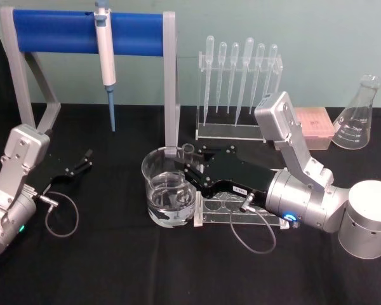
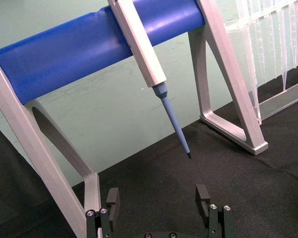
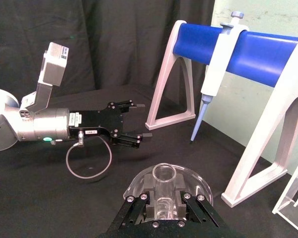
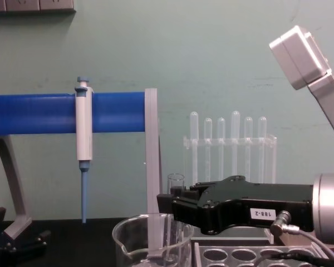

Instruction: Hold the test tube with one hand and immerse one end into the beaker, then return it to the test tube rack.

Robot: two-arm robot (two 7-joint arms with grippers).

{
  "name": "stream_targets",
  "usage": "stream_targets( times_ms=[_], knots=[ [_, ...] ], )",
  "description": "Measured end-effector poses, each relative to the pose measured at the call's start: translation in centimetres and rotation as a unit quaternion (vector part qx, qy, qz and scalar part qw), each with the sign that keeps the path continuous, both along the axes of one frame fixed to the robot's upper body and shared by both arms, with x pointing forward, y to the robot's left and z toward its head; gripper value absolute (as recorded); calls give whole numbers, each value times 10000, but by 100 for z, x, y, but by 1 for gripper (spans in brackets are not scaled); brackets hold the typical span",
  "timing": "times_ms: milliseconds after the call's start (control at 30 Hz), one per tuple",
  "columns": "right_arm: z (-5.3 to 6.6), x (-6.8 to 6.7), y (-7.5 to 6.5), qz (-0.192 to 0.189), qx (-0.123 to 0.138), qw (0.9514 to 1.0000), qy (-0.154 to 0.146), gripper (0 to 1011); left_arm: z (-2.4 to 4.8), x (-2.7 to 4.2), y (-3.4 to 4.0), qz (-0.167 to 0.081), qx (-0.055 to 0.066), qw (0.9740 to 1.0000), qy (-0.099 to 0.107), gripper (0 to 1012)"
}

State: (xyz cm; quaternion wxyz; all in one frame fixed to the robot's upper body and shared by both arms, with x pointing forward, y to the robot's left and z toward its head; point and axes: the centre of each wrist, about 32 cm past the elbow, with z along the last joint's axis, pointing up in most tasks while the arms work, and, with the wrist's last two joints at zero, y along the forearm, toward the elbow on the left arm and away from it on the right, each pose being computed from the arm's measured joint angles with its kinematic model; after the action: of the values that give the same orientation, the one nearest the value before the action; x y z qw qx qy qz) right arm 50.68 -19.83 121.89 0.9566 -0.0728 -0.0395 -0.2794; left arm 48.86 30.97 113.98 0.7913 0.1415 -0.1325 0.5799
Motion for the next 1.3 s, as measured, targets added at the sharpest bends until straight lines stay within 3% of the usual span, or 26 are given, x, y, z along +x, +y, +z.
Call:
stream_targets(
  times_ms=[1300],
  knots=[
    [0, 0, 0, -7, 1, 10000, 1, 225, 0, 0, 0, 0, 0, 10000, 0, 1000]
  ],
)
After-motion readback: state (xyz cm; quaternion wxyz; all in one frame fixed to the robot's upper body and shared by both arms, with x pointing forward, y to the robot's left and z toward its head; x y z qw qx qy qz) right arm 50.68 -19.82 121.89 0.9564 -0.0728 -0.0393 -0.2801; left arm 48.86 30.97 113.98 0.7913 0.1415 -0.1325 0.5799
